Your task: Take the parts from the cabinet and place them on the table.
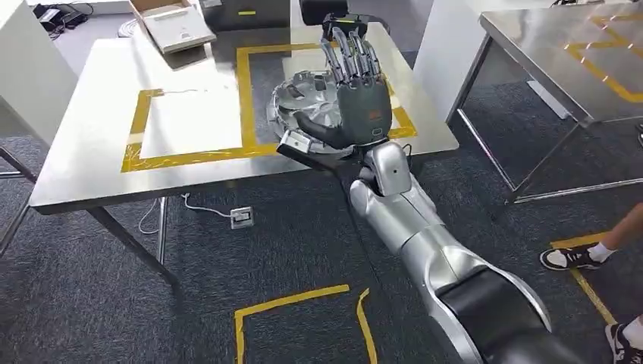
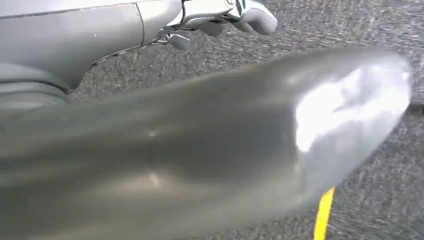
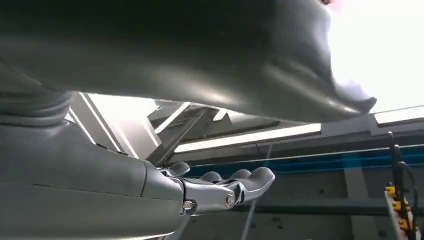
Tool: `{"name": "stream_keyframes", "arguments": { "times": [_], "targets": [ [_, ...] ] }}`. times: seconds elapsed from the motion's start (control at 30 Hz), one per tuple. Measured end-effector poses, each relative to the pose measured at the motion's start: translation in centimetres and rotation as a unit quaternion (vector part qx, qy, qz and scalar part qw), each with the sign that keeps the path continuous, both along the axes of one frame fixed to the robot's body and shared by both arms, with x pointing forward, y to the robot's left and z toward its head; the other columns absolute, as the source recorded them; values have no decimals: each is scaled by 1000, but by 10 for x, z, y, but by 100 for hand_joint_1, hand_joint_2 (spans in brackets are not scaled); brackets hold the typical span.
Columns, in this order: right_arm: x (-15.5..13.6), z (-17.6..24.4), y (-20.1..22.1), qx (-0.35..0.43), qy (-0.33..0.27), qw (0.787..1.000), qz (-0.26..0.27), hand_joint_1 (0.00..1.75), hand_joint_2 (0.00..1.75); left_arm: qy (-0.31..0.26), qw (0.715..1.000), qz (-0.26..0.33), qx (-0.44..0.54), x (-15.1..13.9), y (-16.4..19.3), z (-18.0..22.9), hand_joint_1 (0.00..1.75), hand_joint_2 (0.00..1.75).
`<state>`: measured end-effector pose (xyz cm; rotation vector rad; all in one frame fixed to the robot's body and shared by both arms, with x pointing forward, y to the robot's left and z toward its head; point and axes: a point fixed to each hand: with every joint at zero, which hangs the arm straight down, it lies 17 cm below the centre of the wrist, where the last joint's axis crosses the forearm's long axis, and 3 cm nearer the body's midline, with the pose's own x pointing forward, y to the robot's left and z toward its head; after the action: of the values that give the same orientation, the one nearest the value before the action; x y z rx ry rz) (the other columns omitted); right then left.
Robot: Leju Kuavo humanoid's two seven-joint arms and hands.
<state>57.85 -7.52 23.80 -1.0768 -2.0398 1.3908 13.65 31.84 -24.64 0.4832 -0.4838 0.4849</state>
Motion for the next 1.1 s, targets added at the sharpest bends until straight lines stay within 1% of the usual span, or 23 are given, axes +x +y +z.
{"name": "stream_keyframes", "arguments": {
  "times": [0.13,0.33,0.43,0.6,0.77,0.8,0.97,1.1],
  "targets": [
    [-1,-3,1,3,5,1000,4,0,0,-1,1000,-6,3,2,1,0,0,0],
    [-4,-1,8,23,28,999,37,0,0,-6,1000,-11,5,8,2,2,0,0],
    [-4,-1,11,25,33,998,37,0,0,-2,1000,-9,6,7,5,2,0,0],
    [-6,-14,11,27,54,997,38,0,0,0,1000,-8,11,4,13,1,0,0],
    [-6,-18,7,30,60,997,36,0,0,-2,1000,1,10,2,14,1,0,0],
    [-6,-19,7,30,62,997,37,0,175,-2,1000,0,10,2,14,1,0,0],
    [-8,-30,5,29,75,996,35,0,175,0,1000,4,14,-1,19,1,0,0],
    [-12,-40,6,30,85,995,38,0,175,33,999,11,21,-14,23,-2,0,0]
  ]
}}
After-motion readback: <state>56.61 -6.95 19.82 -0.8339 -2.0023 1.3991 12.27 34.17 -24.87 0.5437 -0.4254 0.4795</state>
